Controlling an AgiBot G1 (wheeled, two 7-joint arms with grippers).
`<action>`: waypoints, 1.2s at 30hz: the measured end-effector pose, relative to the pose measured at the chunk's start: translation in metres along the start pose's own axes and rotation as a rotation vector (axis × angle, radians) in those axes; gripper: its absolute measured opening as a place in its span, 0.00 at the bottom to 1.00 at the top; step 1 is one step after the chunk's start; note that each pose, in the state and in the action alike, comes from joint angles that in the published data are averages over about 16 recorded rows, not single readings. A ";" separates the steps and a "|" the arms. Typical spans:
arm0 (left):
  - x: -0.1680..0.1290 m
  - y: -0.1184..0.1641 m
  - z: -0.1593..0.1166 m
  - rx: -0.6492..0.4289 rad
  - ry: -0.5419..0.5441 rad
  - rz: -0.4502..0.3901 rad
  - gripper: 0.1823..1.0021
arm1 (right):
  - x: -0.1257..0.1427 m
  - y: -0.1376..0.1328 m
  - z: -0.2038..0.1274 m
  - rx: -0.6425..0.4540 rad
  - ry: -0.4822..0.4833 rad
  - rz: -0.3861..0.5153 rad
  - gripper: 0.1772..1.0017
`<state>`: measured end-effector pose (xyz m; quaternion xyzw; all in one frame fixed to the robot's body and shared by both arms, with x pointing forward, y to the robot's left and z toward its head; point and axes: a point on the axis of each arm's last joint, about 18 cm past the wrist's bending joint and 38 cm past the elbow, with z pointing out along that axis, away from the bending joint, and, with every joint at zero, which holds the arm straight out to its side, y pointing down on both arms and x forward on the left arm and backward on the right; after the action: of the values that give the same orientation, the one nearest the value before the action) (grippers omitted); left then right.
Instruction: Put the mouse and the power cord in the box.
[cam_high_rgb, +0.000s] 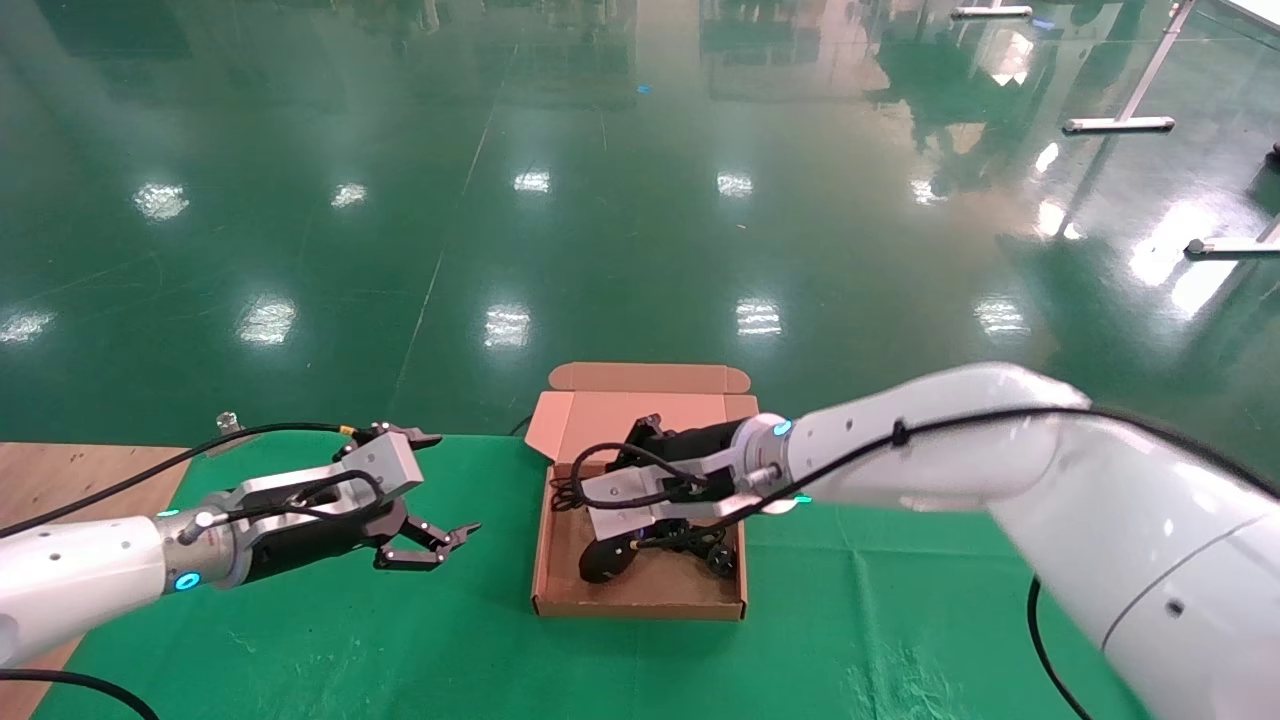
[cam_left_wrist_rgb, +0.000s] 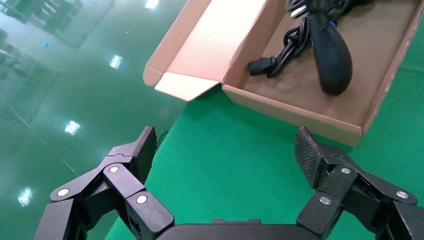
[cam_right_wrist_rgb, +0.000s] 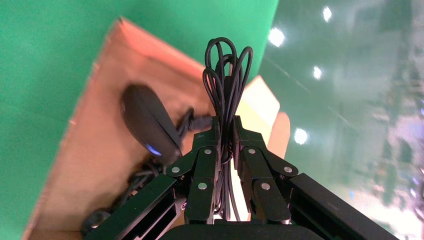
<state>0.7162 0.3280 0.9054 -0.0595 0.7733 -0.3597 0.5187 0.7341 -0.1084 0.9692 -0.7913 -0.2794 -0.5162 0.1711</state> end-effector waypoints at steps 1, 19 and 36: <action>0.000 -0.001 0.001 -0.001 0.001 0.002 1.00 | -0.002 0.001 0.003 -0.008 0.008 -0.001 0.05; 0.003 -0.003 0.007 -0.014 0.008 0.015 1.00 | -0.009 0.004 0.013 -0.037 0.040 -0.008 0.14; 0.009 -0.016 -0.003 0.067 0.039 -0.059 1.00 | -0.026 0.008 -0.002 0.050 0.032 0.155 0.53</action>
<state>0.7054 0.3134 0.9092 -0.0576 0.7686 -0.4017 0.4945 0.7297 -0.1225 0.9466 -0.7978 -0.2274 -0.5066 0.2348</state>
